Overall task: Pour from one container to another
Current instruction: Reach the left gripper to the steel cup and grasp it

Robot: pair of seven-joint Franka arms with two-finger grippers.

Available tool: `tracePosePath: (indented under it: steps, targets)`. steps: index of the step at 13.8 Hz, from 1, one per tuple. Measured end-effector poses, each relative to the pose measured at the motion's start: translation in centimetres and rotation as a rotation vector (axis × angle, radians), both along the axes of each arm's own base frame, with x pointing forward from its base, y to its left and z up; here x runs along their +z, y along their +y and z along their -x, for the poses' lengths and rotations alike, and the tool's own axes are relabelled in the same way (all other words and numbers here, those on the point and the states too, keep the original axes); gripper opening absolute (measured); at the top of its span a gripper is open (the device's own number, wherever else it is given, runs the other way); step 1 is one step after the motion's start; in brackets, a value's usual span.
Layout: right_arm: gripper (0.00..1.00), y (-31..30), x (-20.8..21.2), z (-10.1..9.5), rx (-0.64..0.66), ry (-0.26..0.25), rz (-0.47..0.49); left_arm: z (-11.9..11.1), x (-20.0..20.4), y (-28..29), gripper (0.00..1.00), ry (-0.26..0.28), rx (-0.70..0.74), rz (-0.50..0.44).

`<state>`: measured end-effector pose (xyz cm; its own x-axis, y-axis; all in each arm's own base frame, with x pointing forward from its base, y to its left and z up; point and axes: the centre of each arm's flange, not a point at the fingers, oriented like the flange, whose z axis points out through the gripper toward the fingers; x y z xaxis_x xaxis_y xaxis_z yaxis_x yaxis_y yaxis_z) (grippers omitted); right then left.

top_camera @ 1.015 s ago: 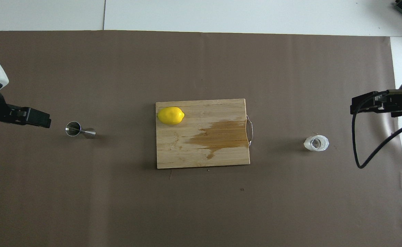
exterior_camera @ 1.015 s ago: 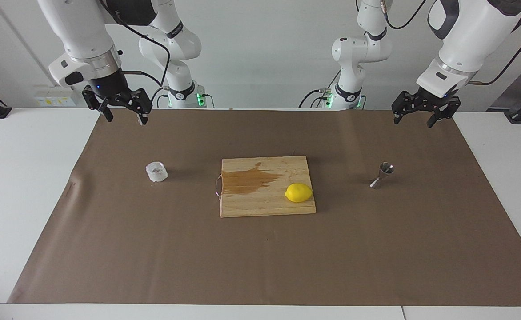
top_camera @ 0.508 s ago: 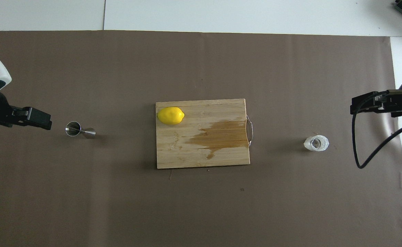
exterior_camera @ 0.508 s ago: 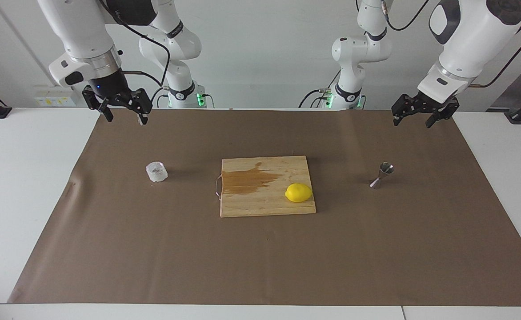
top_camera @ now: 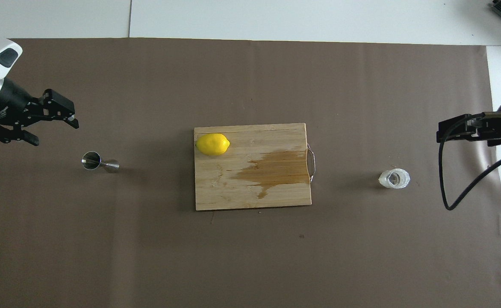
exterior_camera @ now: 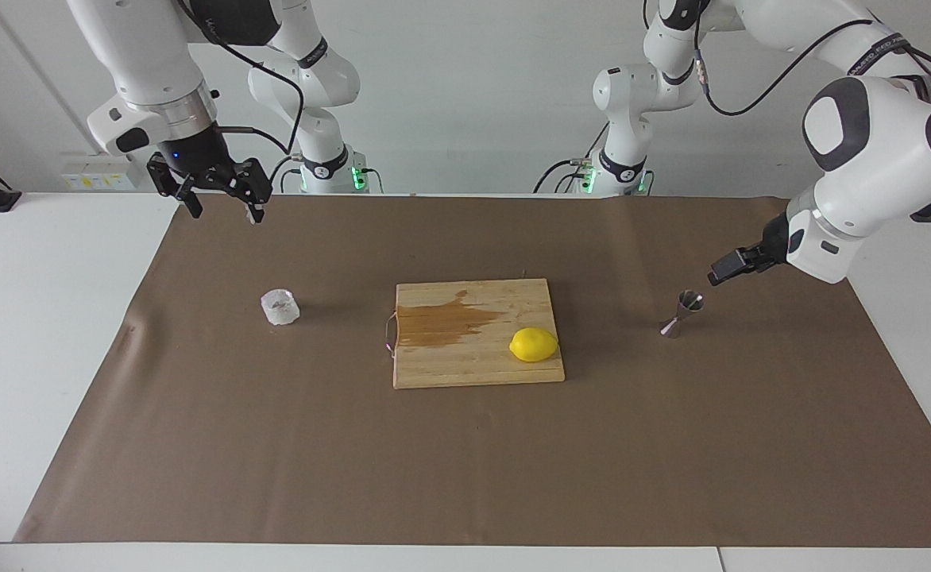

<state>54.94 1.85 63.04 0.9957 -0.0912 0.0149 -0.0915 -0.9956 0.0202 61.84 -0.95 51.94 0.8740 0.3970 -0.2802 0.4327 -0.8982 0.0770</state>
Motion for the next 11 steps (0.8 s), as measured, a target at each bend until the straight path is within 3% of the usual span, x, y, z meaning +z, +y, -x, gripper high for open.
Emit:
tracePosePath:
  steps: [5,11]
  targets:
    - [1.0,0.0,0.0,0.0,0.0,0.0,0.0,1.1,-6.0,3.5,1.0,0.127,0.553,0.136]
    - [1.0,0.0,0.0,0.0,0.0,0.0,0.0,6.7,-10.4,8.0,1.0,0.251,1.069,0.291]
